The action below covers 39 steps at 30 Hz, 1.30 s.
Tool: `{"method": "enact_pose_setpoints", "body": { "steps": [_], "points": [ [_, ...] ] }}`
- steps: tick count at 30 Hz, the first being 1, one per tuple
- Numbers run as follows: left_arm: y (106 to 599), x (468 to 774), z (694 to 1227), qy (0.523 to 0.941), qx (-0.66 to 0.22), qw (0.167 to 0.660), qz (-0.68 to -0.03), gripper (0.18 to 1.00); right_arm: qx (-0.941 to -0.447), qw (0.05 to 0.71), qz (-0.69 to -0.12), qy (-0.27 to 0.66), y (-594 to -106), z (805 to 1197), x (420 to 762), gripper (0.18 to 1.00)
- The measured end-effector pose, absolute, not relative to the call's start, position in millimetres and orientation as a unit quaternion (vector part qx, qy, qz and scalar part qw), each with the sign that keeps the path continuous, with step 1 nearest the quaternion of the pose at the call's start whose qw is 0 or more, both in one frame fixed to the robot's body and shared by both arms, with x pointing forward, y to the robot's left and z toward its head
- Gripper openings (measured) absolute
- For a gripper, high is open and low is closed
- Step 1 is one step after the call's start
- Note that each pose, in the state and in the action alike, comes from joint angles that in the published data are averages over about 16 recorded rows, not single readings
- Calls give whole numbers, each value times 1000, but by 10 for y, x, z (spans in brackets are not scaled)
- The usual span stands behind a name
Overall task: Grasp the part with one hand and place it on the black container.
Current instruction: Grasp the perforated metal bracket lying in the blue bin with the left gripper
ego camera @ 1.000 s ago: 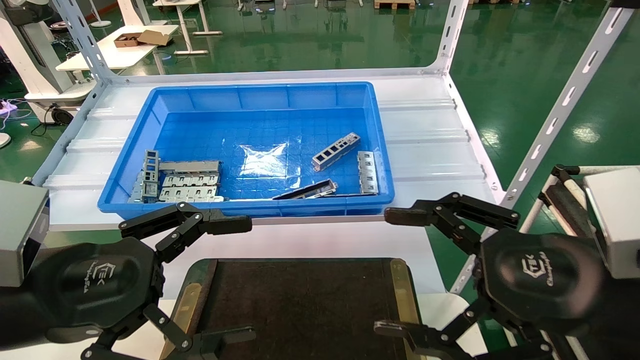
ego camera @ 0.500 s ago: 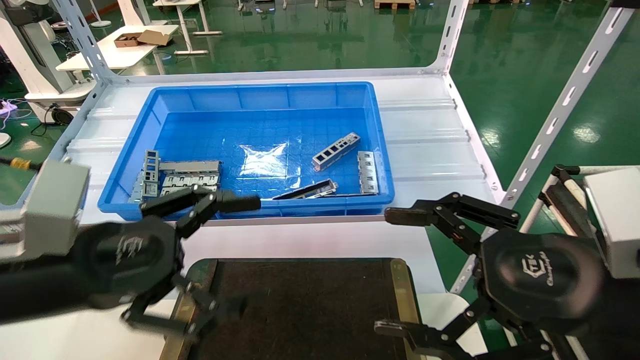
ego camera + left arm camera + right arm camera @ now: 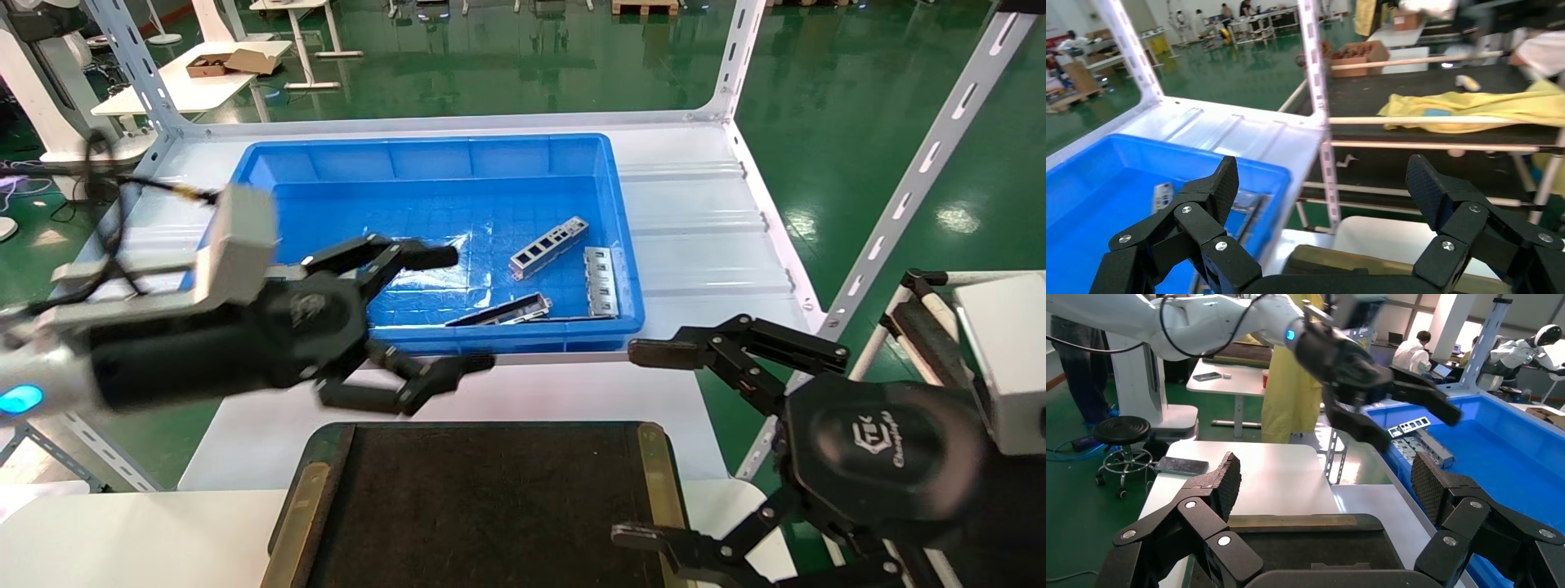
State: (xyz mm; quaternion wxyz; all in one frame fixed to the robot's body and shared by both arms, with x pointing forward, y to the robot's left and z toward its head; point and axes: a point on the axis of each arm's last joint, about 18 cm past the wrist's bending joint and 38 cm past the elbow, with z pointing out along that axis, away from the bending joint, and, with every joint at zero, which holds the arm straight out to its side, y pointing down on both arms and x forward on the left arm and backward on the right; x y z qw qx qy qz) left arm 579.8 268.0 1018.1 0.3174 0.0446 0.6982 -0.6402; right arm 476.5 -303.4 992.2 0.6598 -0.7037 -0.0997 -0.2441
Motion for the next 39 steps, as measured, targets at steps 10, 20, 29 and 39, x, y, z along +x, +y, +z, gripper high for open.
{"method": "enact_pose_setpoints", "body": {
  "steps": [10, 20, 29, 39],
  "points": [
    [2436, 6421, 10303, 697, 9, 346, -627, 1000, -704, 660, -244, -100, -3034, 9922, 4765, 1001],
    [2126, 6968, 10339, 699, -31, 379, -605, 1000, -704, 660, -244, -100, -3034, 9922, 4765, 1001],
    [1885, 7364, 10300, 698, -81, 422, -572, 1000, -704, 660, -244, -100, -3034, 9922, 4765, 1001],
    [1763, 7591, 10180, 690, -129, 451, -550, 1000, -704, 660, -244, -100, -3034, 9922, 4765, 1001]
  ]
}}
